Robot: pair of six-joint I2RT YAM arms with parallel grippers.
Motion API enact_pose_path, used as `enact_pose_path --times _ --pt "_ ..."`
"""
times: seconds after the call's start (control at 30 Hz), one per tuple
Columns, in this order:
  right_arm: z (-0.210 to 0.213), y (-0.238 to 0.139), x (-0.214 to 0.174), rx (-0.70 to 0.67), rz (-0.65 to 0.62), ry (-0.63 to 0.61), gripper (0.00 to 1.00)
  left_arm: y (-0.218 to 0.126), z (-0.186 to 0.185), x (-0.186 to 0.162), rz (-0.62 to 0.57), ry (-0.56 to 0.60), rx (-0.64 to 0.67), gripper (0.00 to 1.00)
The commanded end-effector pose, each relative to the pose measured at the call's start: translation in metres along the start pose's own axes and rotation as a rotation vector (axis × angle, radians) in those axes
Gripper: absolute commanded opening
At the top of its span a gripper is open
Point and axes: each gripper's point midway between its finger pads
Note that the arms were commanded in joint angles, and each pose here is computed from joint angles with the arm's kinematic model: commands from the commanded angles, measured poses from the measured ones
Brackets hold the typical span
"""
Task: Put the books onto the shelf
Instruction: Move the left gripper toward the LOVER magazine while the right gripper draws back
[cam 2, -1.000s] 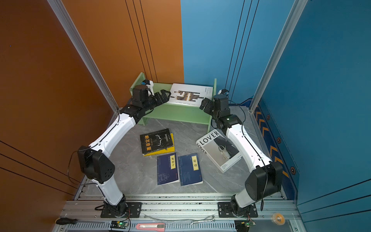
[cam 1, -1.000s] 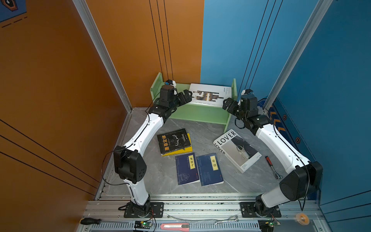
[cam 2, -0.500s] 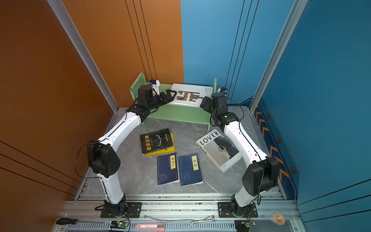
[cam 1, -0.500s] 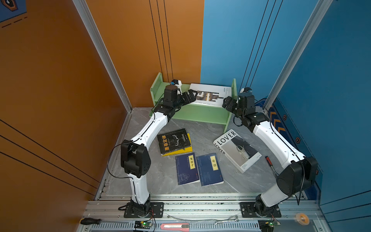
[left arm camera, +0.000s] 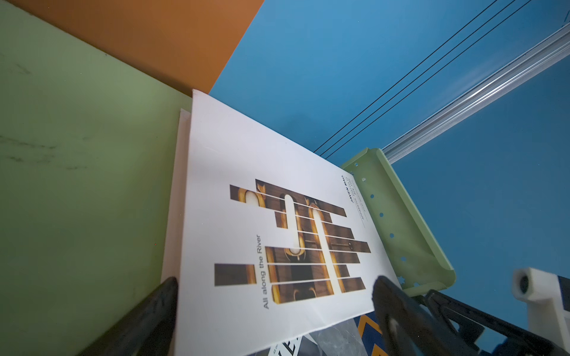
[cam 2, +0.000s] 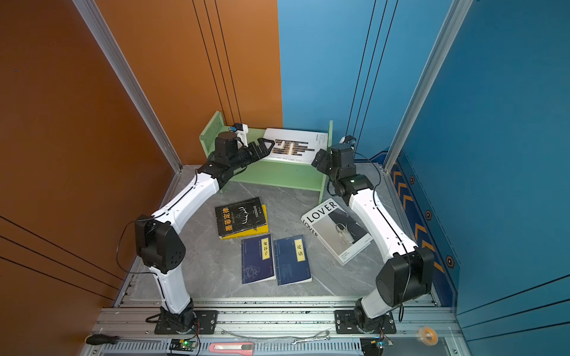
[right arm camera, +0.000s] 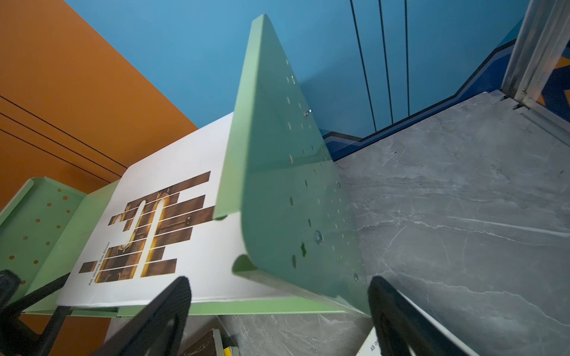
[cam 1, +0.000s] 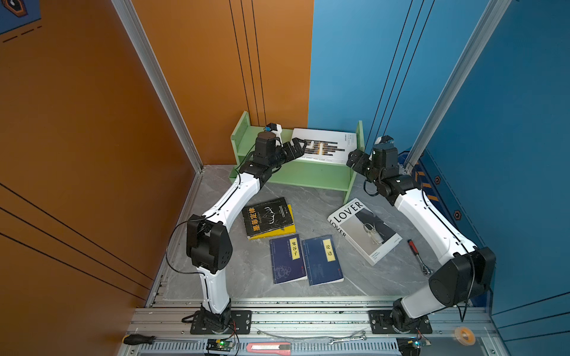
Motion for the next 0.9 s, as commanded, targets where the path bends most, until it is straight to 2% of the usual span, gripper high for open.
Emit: enact_pose_path --times 0.0,0.13,0.23,0.3,0.5,0.7,0.87 --pt "-0.016 -0.025 0.000 -0.036 0.010 -0.014 0.95 -0.032 -0.005 0.020 -0.068 0.011 0.017 0.98" --pt "-0.058 -0.044 -0.014 -0.125 0.053 0.017 0.97 -0.071 -0.005 0.030 -0.129 0.045 0.044 0.98" --pt "-0.089 -0.059 -0.034 -0.190 0.096 0.046 0.98 -0.098 -0.016 0.013 -0.120 0.085 0.047 0.98" --pt "-0.112 -0.065 -0.052 -0.235 0.140 0.084 0.98 -0.106 -0.021 -0.012 -0.078 0.085 0.040 0.98" --pt "-0.149 -0.063 -0.096 -0.234 0.271 0.148 1.00 -0.110 -0.022 -0.115 0.089 0.022 0.072 0.98" --pt "-0.175 -0.037 -0.126 -0.203 0.395 0.182 1.00 -0.086 -0.008 -0.199 0.224 -0.030 0.167 0.98" --pt "-0.189 -0.009 -0.156 -0.157 0.519 0.210 1.00 -0.058 0.006 -0.267 0.309 -0.135 0.259 0.98"
Point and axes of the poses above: each gripper's point midway between its finger pads, its own y axis out along the fingers, its own z axis along the line the jaws close on, x = y × z, and after that the axes turned 11 degrees about -y, right-handed
